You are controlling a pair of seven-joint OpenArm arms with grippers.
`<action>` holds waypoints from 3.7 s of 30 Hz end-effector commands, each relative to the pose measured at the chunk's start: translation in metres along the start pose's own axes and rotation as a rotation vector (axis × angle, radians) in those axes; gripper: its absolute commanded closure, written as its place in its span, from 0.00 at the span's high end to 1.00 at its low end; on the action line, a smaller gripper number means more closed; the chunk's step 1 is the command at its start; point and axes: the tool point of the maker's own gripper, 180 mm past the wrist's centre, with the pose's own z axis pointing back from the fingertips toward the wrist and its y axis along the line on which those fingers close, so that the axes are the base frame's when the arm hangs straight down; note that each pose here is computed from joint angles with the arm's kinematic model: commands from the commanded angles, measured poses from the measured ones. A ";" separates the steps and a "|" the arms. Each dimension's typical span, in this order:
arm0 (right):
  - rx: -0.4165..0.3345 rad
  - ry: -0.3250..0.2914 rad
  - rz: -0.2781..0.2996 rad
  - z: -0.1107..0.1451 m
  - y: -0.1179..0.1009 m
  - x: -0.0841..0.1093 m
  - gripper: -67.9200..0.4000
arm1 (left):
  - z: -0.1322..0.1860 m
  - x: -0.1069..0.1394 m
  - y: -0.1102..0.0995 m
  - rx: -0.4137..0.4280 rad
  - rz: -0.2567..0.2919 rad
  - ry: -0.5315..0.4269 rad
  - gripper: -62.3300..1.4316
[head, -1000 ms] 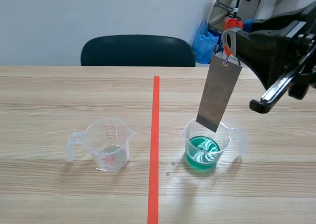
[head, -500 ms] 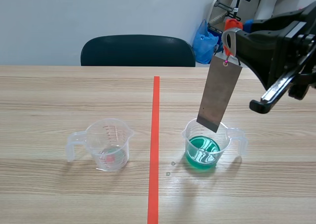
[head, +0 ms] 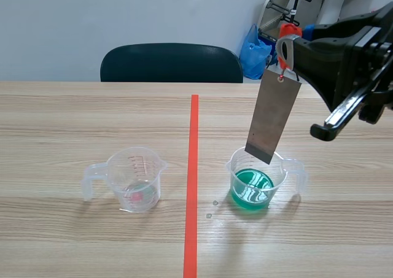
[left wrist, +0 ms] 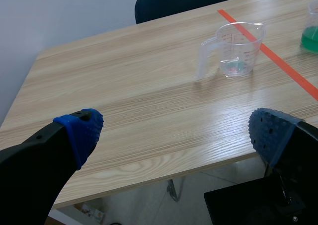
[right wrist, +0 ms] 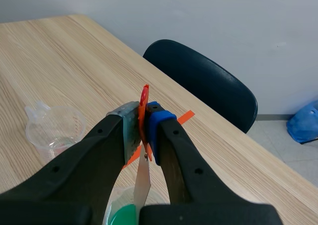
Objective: Do the redox reaction experiment
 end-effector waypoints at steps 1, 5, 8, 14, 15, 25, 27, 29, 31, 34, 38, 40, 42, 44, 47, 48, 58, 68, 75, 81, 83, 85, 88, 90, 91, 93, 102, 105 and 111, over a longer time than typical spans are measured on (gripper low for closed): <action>-0.003 -0.035 0.014 -0.001 -0.002 0.012 0.02 | -0.001 0.006 0.003 0.006 -0.010 -0.026 1.00; -0.003 -0.035 0.014 -0.001 -0.002 0.012 0.02 | -0.001 0.006 0.003 0.006 -0.010 -0.026 1.00; -0.003 -0.035 0.014 -0.001 -0.002 0.012 0.02 | -0.001 0.006 0.003 0.006 -0.010 -0.026 1.00; -0.003 -0.034 0.014 -0.001 -0.002 0.012 0.02 | -0.001 0.007 0.003 0.006 -0.010 -0.028 1.00; -0.003 -0.032 0.014 -0.001 -0.002 0.012 0.02 | -0.001 0.007 0.003 0.006 -0.010 -0.028 1.00; -0.003 -0.032 0.015 -0.001 -0.002 0.012 0.02 | -0.001 0.007 0.003 0.006 -0.010 -0.028 1.00; -0.003 -0.032 0.015 -0.001 -0.002 0.012 0.02 | -0.001 0.007 0.003 0.006 -0.010 -0.028 1.00; -0.003 -0.032 0.015 -0.001 -0.002 0.012 0.02 | -0.001 0.007 0.003 0.006 -0.010 -0.028 1.00; -0.003 -0.032 0.015 -0.001 -0.002 0.012 0.02 | -0.001 0.007 0.003 0.006 -0.010 -0.028 1.00; -0.003 -0.032 0.015 -0.001 -0.002 0.012 0.02 | -0.001 0.007 0.003 0.006 -0.010 -0.028 1.00; -0.002 -0.032 0.015 -0.001 -0.002 0.012 0.02 | -0.001 0.007 0.003 0.007 -0.010 -0.029 1.00; -0.002 -0.032 0.015 -0.001 -0.002 0.012 0.02 | -0.001 0.007 0.003 0.007 -0.010 -0.029 1.00; -0.002 -0.032 0.015 -0.001 -0.002 0.012 0.02 | -0.001 0.007 0.003 0.007 -0.010 -0.029 1.00; -0.002 -0.032 0.015 -0.001 -0.002 0.012 0.02 | -0.001 0.007 0.003 0.007 -0.010 -0.029 1.00; -0.002 -0.032 0.015 -0.001 -0.002 0.012 0.02 | -0.001 0.007 0.003 0.007 -0.010 -0.029 1.00; -0.002 -0.032 0.015 -0.001 -0.002 0.012 0.02 | -0.001 0.007 0.003 0.007 -0.010 -0.029 1.00; -0.002 -0.023 0.015 -0.001 -0.002 0.010 0.02 | -0.001 0.007 0.003 0.007 -0.009 -0.029 1.00; -0.003 -0.023 0.014 -0.001 -0.002 0.010 0.02 | -0.004 0.008 0.005 -0.006 -0.013 -0.037 1.00; -0.002 -0.021 0.014 -0.001 -0.002 0.010 0.02 | -0.016 0.011 0.010 -0.099 -0.038 -0.052 0.70; -0.002 -0.023 0.014 -0.001 -0.002 0.010 0.02 | -0.051 0.004 0.019 -0.229 -0.085 -0.048 0.22; -0.002 -0.022 0.014 -0.001 -0.002 0.010 0.02 | -0.071 0.000 0.019 -0.294 -0.074 -0.041 0.13; -0.002 -0.022 0.014 -0.001 -0.002 0.010 0.02 | -0.093 -0.004 0.016 -0.384 -0.033 -0.023 0.08; -0.002 -0.022 0.014 -0.001 -0.002 0.010 0.02 | -0.124 -0.004 0.005 -0.513 -0.001 -0.017 0.08; -0.002 -0.022 0.014 -0.001 -0.002 0.010 0.02 | -0.142 0.002 -0.004 -0.574 0.012 -0.044 0.08; -0.002 -0.022 0.014 -0.001 -0.002 0.010 0.02 | -0.151 0.004 -0.009 -0.605 0.015 -0.059 0.07; -0.002 -0.022 0.014 -0.001 -0.002 0.010 0.02 | -0.165 0.007 -0.023 -0.675 0.026 -0.073 0.07; -0.002 -0.022 0.014 -0.001 -0.002 0.010 0.02 | -0.233 0.022 -0.085 -0.859 0.073 -0.100 0.06; -0.002 -0.022 0.014 -0.001 -0.002 0.010 0.02 | -0.248 0.030 -0.112 -0.922 0.104 -0.108 0.06; -0.002 -0.025 0.014 -0.001 -0.002 0.010 0.02 | -0.266 0.042 -0.170 -1.039 0.113 -0.121 0.06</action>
